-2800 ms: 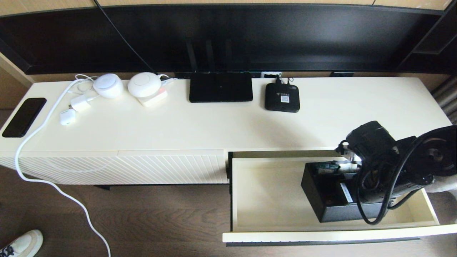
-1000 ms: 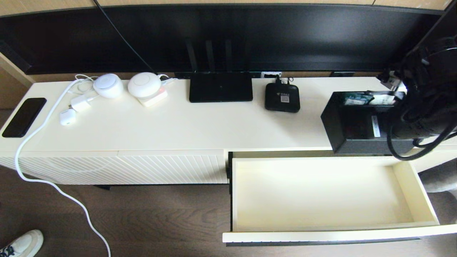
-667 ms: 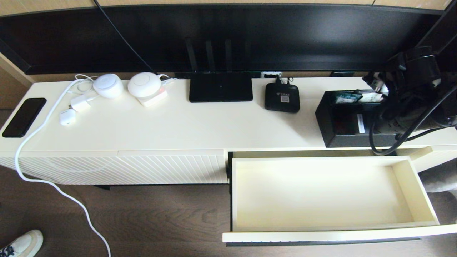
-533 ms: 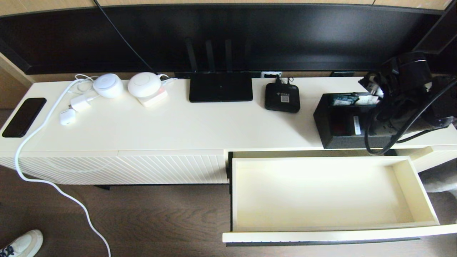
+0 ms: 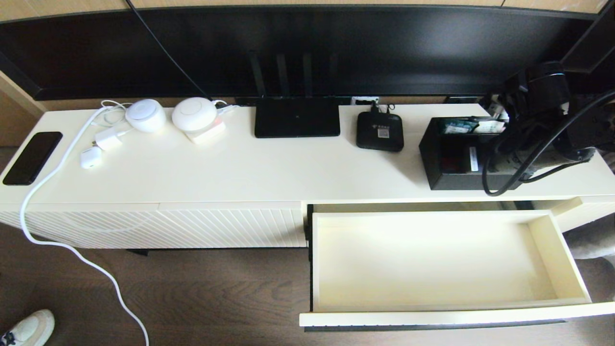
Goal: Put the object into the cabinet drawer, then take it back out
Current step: Take the storage box out of the drawer and put it on the table
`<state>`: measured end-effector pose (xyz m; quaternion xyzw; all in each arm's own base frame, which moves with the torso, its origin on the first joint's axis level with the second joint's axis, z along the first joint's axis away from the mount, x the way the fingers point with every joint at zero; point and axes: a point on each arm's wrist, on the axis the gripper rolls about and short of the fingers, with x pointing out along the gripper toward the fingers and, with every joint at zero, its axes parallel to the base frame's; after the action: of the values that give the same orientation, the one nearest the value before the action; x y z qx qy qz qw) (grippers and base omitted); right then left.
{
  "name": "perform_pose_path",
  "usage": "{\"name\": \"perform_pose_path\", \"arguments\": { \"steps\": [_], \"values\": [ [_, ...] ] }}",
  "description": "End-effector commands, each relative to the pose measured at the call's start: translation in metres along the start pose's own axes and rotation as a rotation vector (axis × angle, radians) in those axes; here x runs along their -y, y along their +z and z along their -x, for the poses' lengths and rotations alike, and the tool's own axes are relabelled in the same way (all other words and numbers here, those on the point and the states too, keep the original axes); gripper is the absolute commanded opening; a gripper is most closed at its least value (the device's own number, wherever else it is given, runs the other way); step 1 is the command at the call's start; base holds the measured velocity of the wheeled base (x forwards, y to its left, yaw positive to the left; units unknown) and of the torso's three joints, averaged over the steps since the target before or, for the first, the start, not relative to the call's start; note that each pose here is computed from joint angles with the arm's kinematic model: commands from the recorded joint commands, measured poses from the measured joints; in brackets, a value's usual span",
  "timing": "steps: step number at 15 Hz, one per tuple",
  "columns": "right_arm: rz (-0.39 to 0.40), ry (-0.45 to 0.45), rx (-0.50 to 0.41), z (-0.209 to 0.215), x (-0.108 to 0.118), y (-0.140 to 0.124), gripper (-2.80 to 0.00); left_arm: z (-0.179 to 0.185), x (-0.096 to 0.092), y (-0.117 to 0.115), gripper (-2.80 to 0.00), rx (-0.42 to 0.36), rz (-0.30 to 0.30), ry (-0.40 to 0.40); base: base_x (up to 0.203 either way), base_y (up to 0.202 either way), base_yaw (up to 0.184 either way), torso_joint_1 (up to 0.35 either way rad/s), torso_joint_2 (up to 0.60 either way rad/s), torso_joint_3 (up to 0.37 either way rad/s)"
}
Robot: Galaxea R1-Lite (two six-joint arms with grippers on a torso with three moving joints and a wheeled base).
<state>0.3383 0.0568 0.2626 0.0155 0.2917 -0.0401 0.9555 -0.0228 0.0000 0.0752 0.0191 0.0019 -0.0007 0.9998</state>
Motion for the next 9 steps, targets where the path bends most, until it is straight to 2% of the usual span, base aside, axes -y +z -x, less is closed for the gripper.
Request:
{"name": "perform_pose_path", "arguments": {
  "steps": [1,2,3,4,9],
  "values": [
    [0.001,-0.003,-0.011,-0.006,-0.001,-0.001,-2.8,0.0,0.0,0.0,-2.8,0.001,0.0,0.0,0.0,0.0,0.0,0.0,0.0,0.0],
    [0.001,-0.002,-0.009,-0.007,-0.002,-0.001,-2.8,0.0,0.0,0.0,-2.8,-0.001,0.0,0.0,0.0,0.0,0.0,0.0,0.0,0.0],
    [-0.001,-0.001,-0.003,-0.007,-0.002,0.001,-2.14,0.0,0.0,0.0,-2.8,-0.001,0.0,0.0,0.0,0.0,0.0,0.0,0.0,0.0],
    [-0.004,0.0,0.003,-0.007,-0.002,0.002,0.0,0.0,0.0,0.0,-2.8,-0.001,0.0,0.0,0.0,0.0,0.0,0.0,0.0,0.0],
    [-0.009,0.004,0.021,0.004,0.0,0.003,0.0,0.0,0.0,0.0,-2.8,-0.001,0.0,0.0,0.0,0.0,0.0,0.0,0.0,0.0]
  ]
}}
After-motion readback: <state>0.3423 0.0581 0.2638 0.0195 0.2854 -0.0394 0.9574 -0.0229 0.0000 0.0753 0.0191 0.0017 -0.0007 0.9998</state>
